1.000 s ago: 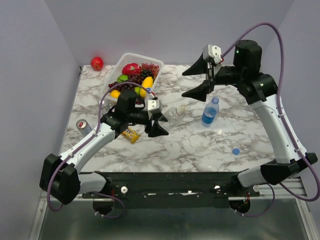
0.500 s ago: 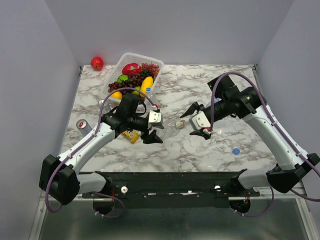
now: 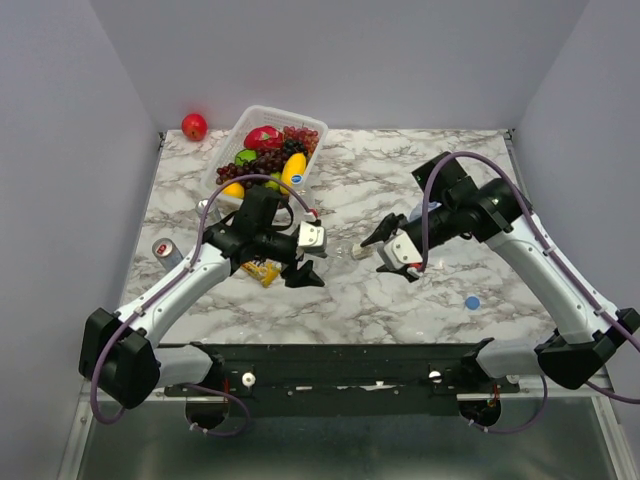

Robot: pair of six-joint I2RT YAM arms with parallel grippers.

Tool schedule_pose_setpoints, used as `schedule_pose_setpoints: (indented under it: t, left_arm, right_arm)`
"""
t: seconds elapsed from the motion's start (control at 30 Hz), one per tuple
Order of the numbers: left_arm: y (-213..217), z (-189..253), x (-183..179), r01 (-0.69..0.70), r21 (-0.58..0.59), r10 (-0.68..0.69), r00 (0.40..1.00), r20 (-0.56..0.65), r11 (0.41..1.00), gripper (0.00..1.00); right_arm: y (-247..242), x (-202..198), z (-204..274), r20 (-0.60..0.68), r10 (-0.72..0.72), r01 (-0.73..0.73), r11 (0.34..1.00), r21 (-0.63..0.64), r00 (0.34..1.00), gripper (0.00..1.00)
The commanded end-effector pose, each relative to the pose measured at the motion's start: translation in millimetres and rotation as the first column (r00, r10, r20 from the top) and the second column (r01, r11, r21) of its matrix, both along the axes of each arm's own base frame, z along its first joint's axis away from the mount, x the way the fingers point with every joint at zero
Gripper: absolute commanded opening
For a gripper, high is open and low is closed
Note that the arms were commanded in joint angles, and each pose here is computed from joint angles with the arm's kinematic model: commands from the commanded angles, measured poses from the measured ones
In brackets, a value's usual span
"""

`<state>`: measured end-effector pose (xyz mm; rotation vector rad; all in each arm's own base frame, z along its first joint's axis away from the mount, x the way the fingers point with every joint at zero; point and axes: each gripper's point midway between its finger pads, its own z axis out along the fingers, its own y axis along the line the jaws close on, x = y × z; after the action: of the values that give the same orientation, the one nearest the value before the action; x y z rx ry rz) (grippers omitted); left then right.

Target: Screw on the bottle caps

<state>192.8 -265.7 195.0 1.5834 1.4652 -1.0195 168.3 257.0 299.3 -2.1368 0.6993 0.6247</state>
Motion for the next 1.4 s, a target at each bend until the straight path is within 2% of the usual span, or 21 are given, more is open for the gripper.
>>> schedule_pose_setpoints:
  t: [0.0,0.53,0.83,0.97,1.1,1.2,1.33,1.37]
  left_arm:
    - [-5.5,18.9,8.0,0.015,-0.031,-0.013,0.998,0.062,0.999,0.00]
    - [-10.5,20.0,1.1,0.066,-0.029,-0.064,0.996,0.062,0.997,0.00]
    - [-13.1,22.7,-1.3,0.085,-0.042,-0.083,0.995,0.055,0.996,0.00]
    - [-15.0,25.2,-1.0,0.088,-0.045,-0.085,0.995,0.052,0.995,0.00]
    - [-16.1,25.0,-2.7,0.093,-0.050,-0.091,0.995,0.037,0.994,0.00]
    - [-16.4,26.0,-2.7,0.095,-0.049,-0.093,0.995,0.039,0.994,0.00]
    - [-15.4,23.5,-1.3,0.091,-0.037,-0.090,0.995,0.048,0.995,0.00]
    - [-14.9,21.1,-1.2,0.090,-0.033,-0.089,0.995,0.046,0.995,0.00]
  right_arm:
    - [2.0,-6.1,-7.3,-0.053,-0.011,0.011,1.000,-0.012,0.999,0.64]
    - [10.8,1.8,-20.0,-0.002,-0.010,0.010,1.000,-0.009,1.000,0.52]
    - [16.2,10.2,-25.5,0.109,0.001,-0.005,0.999,0.035,0.994,0.50]
    - [21.0,11.2,-23.2,0.113,0.005,-0.011,0.998,0.054,0.994,0.43]
    - [25.3,15.8,-20.5,0.180,0.004,-0.022,0.995,0.098,0.984,0.46]
    - [23.0,15.9,-33.5,0.189,0.022,-0.035,0.997,0.067,0.982,0.46]
    - [23.0,17.8,-33.2,0.150,0.012,-0.018,0.999,0.038,0.989,0.38]
    - [23.8,19.4,-31.0,0.149,0.006,-0.012,0.999,0.039,0.989,0.33]
